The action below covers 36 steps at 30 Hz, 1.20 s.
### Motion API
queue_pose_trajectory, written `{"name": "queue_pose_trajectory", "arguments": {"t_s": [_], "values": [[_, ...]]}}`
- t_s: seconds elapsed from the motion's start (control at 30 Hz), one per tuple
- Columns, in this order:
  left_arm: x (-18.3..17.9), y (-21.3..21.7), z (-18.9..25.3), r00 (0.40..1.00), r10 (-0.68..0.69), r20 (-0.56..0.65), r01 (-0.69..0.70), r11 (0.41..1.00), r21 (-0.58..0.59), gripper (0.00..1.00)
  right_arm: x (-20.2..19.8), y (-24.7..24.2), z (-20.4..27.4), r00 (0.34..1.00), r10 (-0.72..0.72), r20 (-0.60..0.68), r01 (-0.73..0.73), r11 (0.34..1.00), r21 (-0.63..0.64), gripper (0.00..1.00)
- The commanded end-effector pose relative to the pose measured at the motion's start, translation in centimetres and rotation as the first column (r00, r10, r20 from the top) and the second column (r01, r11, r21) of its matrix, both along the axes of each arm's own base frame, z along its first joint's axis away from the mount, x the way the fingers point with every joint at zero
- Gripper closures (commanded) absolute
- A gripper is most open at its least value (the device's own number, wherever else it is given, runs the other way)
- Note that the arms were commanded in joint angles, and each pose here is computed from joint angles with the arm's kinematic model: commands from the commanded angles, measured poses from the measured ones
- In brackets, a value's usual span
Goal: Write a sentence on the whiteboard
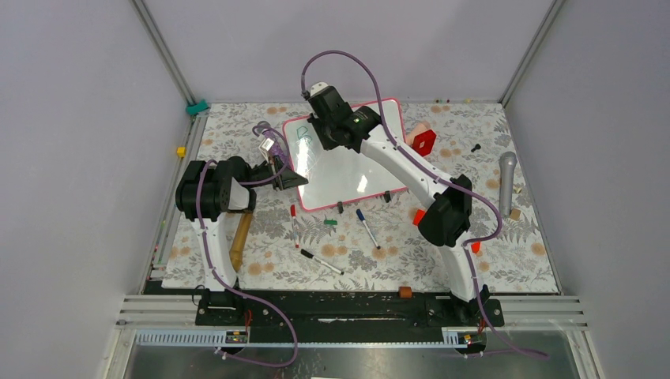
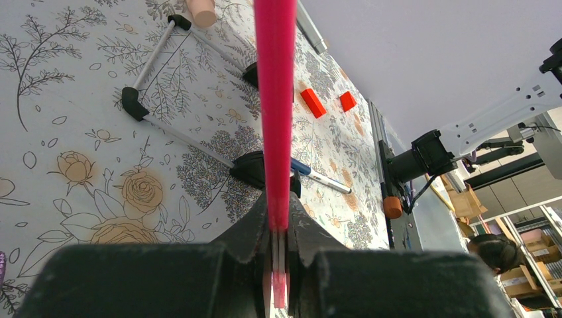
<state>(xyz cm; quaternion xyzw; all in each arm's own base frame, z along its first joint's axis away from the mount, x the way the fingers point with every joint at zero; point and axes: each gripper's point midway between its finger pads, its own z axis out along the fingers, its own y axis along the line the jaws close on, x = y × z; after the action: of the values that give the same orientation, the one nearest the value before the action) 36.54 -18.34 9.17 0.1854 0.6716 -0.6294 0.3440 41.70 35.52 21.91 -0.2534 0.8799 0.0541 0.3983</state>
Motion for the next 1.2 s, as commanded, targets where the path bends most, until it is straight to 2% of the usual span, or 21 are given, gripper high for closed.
{"name": "queue_pose_trajectory", "arguments": {"t_s": [0.0,0.57,0.9,1.17], "values": [[-0.4,-0.8,-0.6,0.999,-0.037,-0.008,0.037,0.999,0.003,1.00,0.2,-1.5,0.0,1.000,-0.020,0.002,0.020,0.999,-0.046,1.00],[-0.4,-0.8,-0.6,0.999,-0.037,-0.007,0.037,0.999,0.003,1.00,0.6,-2.8,1.1,0.997,-0.063,0.041,0.066,0.994,-0.087,1.00],[-0.4,-0.8,-0.6,0.999,-0.038,-0.008,0.038,0.999,0.002,1.00,0.2,-2.2,4.8,0.991,-0.054,0.119,0.047,0.997,0.060,1.00],[-0.4,-0.8,-0.6,0.999,-0.039,-0.009,0.039,0.999,0.002,1.00,0.5,-3.2,5.5,0.985,-0.085,0.148,0.062,0.987,0.151,1.00]]}}
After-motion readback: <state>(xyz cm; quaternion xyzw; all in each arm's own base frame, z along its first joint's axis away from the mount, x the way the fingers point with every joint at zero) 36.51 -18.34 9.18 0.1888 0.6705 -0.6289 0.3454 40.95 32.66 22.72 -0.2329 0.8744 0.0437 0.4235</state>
